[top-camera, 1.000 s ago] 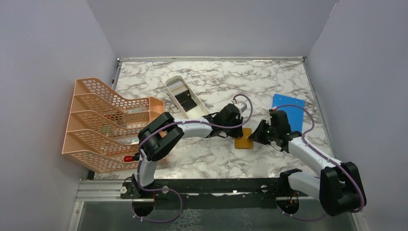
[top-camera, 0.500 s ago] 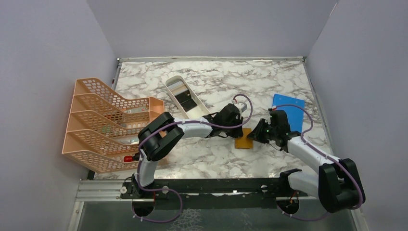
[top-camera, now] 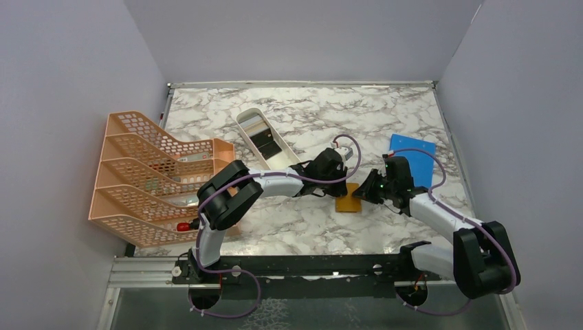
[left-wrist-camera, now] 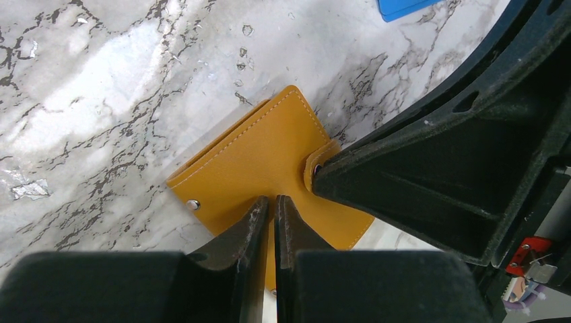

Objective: Put the credit cards into the card holder
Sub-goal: Close the card holder at the center of the board.

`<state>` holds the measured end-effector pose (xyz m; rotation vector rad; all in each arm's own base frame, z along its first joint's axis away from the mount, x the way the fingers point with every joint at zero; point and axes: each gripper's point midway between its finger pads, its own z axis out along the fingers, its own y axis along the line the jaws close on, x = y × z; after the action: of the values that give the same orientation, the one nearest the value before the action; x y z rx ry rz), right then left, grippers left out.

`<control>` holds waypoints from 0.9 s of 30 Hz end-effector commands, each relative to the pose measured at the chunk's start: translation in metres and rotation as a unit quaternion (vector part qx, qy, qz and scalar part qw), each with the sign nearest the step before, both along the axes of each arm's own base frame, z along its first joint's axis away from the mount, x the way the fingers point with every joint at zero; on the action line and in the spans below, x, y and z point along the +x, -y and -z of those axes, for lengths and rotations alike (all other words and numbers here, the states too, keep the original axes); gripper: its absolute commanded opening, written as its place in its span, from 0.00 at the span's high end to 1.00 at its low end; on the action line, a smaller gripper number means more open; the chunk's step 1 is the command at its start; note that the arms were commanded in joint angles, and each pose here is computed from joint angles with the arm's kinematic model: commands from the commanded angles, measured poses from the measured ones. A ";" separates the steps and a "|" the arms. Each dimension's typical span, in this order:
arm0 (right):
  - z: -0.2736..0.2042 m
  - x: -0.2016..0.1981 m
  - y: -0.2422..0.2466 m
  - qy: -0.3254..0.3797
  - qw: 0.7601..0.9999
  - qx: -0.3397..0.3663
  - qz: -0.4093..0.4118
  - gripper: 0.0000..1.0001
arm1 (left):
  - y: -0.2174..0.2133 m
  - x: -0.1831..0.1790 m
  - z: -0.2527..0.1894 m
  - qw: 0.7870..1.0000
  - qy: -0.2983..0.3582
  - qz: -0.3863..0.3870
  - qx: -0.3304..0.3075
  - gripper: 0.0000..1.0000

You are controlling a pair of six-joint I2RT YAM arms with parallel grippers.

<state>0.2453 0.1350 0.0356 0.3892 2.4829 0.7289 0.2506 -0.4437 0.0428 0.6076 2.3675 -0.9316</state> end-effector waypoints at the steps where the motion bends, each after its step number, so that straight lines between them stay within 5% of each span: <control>1: 0.014 -0.009 0.003 -0.029 1.000 -0.013 -0.004 0.85 | -0.011 -0.009 0.017 1.000 -0.012 0.004 0.028 0.88; 20: -0.018 0.004 0.025 0.003 0.996 -0.089 -0.004 0.83 | -0.013 -0.008 0.021 0.999 -0.012 0.001 0.034 0.88; 27: -0.012 0.007 0.014 0.002 0.998 -0.066 -0.023 0.82 | -0.013 -0.008 0.019 0.999 -0.011 0.001 0.035 0.88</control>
<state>0.2504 0.1194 0.0500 0.3108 2.5137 0.5798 0.2507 -0.4438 0.0433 0.6079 2.3661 -0.9322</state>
